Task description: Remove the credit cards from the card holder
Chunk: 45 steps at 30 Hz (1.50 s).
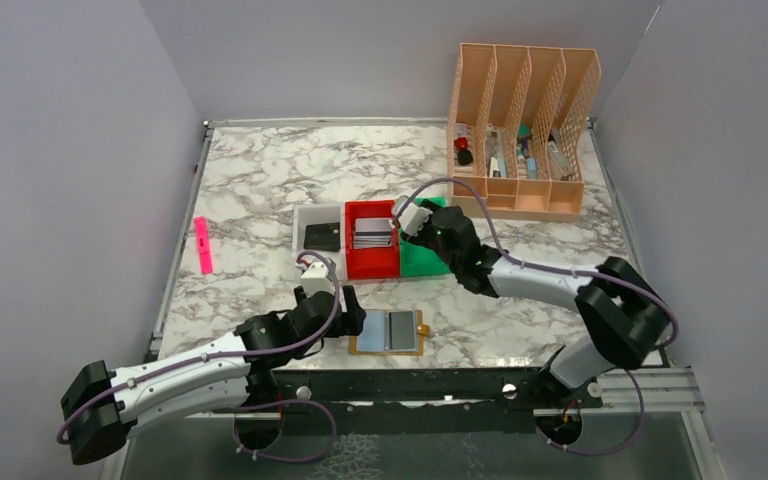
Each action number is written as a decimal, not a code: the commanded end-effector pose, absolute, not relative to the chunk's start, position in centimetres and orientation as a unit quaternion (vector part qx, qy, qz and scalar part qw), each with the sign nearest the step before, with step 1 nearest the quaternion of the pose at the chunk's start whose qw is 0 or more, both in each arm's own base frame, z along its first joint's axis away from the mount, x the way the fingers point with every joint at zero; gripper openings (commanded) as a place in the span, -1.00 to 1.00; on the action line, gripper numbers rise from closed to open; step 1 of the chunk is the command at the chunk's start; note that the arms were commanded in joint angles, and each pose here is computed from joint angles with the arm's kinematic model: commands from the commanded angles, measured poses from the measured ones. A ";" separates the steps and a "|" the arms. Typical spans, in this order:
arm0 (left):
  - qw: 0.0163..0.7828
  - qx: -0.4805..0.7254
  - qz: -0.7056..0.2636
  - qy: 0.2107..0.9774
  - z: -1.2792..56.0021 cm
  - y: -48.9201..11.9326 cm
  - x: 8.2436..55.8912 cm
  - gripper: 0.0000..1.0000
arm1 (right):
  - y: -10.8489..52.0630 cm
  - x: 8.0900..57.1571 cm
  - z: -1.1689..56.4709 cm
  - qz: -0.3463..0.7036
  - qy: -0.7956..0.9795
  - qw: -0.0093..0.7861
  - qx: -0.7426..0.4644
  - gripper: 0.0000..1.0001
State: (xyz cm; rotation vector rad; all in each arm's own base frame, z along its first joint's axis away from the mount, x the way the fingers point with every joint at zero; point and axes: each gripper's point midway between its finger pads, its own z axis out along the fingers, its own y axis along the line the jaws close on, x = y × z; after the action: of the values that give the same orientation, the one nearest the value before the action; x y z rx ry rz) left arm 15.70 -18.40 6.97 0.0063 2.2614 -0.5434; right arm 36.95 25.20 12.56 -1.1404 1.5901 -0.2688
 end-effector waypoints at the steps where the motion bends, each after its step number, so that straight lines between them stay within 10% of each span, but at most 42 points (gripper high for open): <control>1: 0.393 -0.001 -0.219 0.893 7.4 -18.7 15.8 0.64 | 25.5 34.7 15.9 -0.024 0.690 0.593 -0.415 0.08; 7: 0.391 0.001 -0.250 0.886 8.4 -19.9 15.7 0.63 | 24.7 30.3 18.1 0.149 0.770 0.577 -0.228 0.13; 18: 0.375 0.053 -0.354 0.855 10.4 -24.4 14.7 0.41 | 28.8 15.9 11.3 0.486 0.826 0.267 -0.096 -0.08; 45: 0.304 0.078 -0.356 0.880 6.6 -27.9 14.0 0.14 | 29.4 12.2 5.5 0.469 0.856 0.162 -0.141 -0.28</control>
State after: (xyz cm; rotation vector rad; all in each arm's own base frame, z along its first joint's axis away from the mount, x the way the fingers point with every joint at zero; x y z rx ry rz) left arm 13.71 -26.48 5.21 0.2018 2.3638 -0.8759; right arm 12.17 28.14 4.46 -0.3517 2.4870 1.2759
